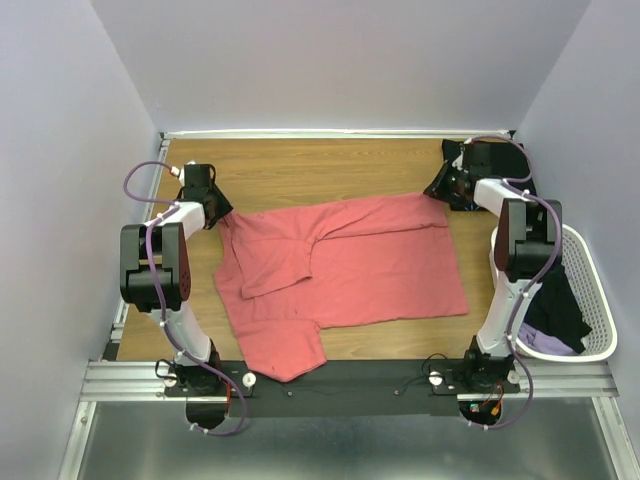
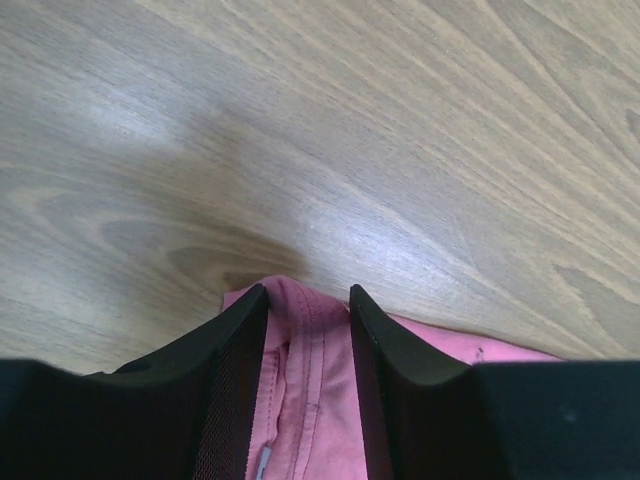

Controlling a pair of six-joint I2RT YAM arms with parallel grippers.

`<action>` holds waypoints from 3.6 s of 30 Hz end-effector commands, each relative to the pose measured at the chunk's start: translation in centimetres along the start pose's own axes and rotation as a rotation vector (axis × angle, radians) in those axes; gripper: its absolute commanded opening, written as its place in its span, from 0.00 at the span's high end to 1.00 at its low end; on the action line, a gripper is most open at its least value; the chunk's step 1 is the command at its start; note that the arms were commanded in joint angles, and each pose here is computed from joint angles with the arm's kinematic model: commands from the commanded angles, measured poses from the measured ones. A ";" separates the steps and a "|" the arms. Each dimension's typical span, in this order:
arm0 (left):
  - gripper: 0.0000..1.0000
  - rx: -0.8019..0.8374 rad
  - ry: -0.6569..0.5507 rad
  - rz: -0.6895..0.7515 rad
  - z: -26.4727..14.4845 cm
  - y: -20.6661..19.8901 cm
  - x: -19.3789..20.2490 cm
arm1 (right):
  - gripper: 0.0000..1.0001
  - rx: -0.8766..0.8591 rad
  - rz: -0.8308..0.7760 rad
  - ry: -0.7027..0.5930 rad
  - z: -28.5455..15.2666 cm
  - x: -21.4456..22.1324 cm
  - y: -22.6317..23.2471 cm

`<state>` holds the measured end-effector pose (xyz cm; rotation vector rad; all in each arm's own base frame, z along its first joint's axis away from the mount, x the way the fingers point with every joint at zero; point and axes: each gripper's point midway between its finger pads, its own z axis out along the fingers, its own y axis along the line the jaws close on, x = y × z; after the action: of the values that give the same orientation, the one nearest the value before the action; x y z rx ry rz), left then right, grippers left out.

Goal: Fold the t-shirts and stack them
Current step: Fold the tshirt

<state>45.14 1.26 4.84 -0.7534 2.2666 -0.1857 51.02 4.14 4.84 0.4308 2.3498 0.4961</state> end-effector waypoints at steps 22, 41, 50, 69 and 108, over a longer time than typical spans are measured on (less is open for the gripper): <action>1.00 -0.130 -0.061 -0.033 3.2 3.7 -4.7 | 0.67 0.116 0.151 0.030 4.8 0.6 -4.6; 0.88 -0.004 -0.105 -0.004 9.5 -3.2 -11.1 | 0.61 0.009 0.041 -0.074 9.8 -6.5 -2.5; 0.34 0.018 -0.313 0.014 -0.7 -5.9 -19.2 | 0.50 -0.055 -0.090 -0.199 1.4 -12.9 3.0; 0.21 -0.144 0.008 0.111 -13.8 4.0 6.6 | 0.38 0.200 -0.130 0.044 -15.2 10.0 -0.1; 1.00 -0.245 0.126 0.195 -9.7 6.8 12.6 | 0.44 0.464 -0.064 0.163 -15.1 16.1 -6.4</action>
<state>28.73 -1.90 1.94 -0.6466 2.5148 0.0882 28.97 3.04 4.23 0.4534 2.6018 0.0507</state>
